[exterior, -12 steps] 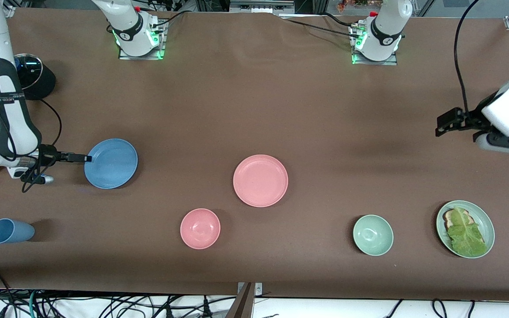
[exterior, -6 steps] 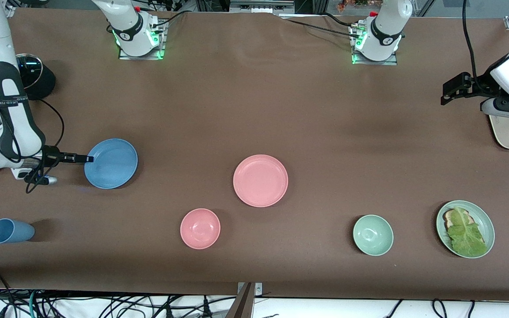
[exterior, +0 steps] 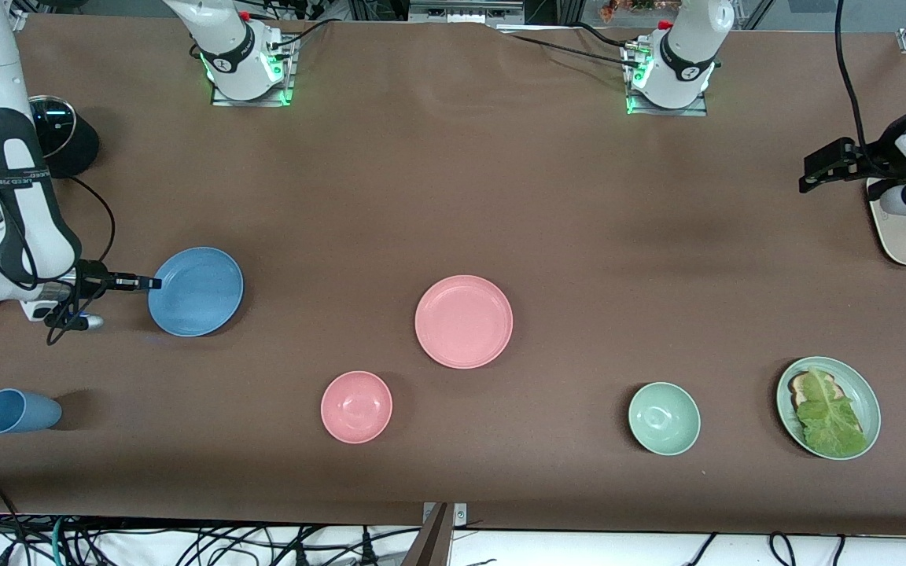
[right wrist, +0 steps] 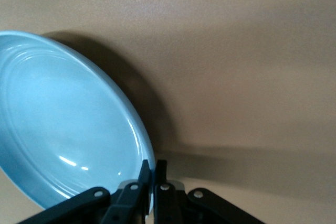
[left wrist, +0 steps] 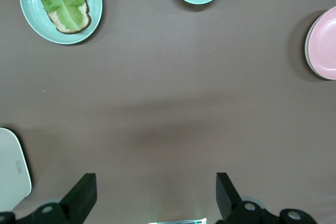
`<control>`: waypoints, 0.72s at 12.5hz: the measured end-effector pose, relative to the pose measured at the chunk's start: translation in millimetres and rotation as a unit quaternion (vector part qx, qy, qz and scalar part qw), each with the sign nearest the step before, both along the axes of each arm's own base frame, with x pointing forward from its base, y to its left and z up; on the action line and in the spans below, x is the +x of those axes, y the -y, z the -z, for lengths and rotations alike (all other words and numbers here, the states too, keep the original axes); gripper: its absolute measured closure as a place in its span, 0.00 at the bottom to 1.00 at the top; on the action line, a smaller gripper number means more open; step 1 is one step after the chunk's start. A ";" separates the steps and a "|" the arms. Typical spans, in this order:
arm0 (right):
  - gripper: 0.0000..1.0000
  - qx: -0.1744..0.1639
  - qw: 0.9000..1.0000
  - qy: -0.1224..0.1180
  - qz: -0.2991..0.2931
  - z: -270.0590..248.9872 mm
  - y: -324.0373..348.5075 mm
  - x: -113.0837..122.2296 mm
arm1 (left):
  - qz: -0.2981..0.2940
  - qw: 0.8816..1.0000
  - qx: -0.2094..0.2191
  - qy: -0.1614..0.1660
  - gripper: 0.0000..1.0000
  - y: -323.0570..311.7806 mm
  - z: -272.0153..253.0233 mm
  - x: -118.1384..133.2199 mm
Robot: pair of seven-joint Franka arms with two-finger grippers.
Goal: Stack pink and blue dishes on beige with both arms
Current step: 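Grip the blue plate rim with the right gripper, then carry the blue plate with the right gripper onto the pink plate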
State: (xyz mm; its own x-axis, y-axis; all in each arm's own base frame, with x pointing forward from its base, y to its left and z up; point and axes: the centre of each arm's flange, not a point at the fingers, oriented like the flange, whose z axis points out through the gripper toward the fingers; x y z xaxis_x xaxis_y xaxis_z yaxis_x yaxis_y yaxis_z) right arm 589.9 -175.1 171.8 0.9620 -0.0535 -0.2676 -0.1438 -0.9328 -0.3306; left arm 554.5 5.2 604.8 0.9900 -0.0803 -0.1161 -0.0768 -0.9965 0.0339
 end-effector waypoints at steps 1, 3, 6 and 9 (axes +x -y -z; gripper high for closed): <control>0.96 0.000 1.000 0.000 0.000 -0.4 -0.2 0.3 | -0.006 1.000 -0.001 -0.002 0.00 -2.1 1.4 0.3; 0.96 -0.001 1.000 0.003 -0.002 -2.6 -2.0 3.1 | -0.012 1.000 -0.002 -0.003 0.00 -0.8 3.0 1.0; 0.96 0.006 1.000 0.011 -0.017 -29.1 -16.7 21.1 | -0.007 1.000 -0.003 -0.007 0.00 6.3 7.2 3.0; 0.96 0.025 0.999 -0.005 -0.033 -82.1 -59.1 42.6 | -0.009 1.000 -0.003 -0.012 0.00 4.1 13.4 6.0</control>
